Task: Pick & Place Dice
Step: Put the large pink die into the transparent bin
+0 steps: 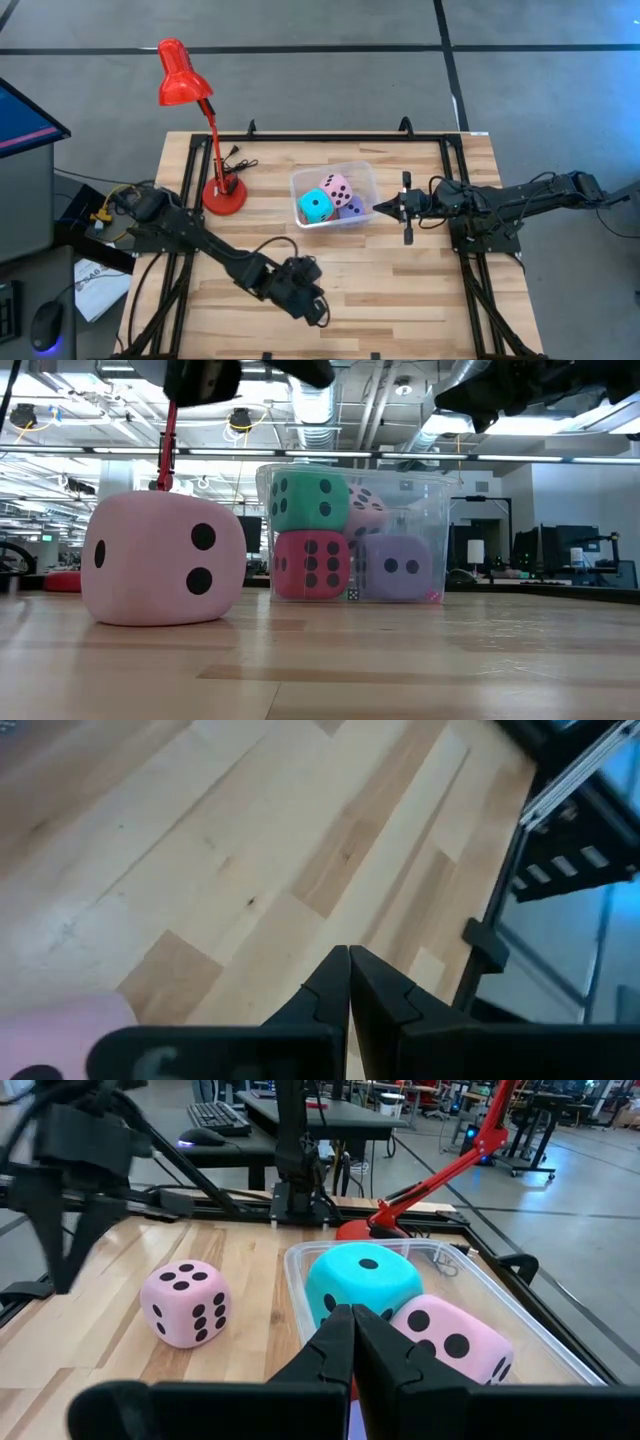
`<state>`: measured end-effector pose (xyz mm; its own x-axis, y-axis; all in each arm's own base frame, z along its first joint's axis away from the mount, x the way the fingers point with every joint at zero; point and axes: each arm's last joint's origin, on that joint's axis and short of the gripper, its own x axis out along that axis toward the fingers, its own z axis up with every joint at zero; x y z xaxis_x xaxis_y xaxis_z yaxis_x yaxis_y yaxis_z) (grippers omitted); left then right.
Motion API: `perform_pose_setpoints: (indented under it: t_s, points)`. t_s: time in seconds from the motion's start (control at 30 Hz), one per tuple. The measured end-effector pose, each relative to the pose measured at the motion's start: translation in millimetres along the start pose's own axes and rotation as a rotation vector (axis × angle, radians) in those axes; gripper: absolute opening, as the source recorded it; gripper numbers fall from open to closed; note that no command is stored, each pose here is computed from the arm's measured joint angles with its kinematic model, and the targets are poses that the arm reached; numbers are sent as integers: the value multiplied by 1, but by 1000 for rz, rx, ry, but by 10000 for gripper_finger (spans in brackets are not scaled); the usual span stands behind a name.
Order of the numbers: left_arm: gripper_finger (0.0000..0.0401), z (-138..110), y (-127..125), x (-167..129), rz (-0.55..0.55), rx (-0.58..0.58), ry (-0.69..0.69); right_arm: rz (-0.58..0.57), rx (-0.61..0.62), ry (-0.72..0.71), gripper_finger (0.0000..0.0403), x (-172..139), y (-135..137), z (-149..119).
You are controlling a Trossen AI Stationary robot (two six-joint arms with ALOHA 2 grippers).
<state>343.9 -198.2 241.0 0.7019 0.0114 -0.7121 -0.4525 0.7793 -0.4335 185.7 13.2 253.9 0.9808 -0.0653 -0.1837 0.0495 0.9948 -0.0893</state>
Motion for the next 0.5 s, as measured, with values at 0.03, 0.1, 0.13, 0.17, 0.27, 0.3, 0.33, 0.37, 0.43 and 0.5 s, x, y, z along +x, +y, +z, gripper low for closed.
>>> perform_pose_setpoints:
  t_s: [0.03,0.1,0.13,0.17,0.27,0.3,0.33,0.37,0.43,0.5]
  points:
    - [0,3,-4,2,16,5,14,0,0,1,0,0,0,0]
    - [0,6,-7,0,81,13,61,0,-1,3,0,0,0,0]
    - [0,7,-7,-2,123,7,87,0,-1,3,0,0,0,0]
    - [0,8,-9,-4,155,-5,110,0,-1,5,0,0,0,-1]
    - [0,6,-4,-10,292,-41,219,0,-1,7,0,0,0,-1]
    - [0,5,-2,-12,326,-67,263,0,-1,7,0,0,0,-1]
    - [0,4,1,-13,362,-89,299,0,-1,7,0,0,0,-1]
    - [0,2,5,-15,412,-109,347,0,-1,4,0,0,0,0]
    - [0,0,14,-18,496,-130,427,0,-1,4,0,0,0,0]
    - [0,-1,19,-20,545,-113,472,0,-1,3,0,0,0,0]
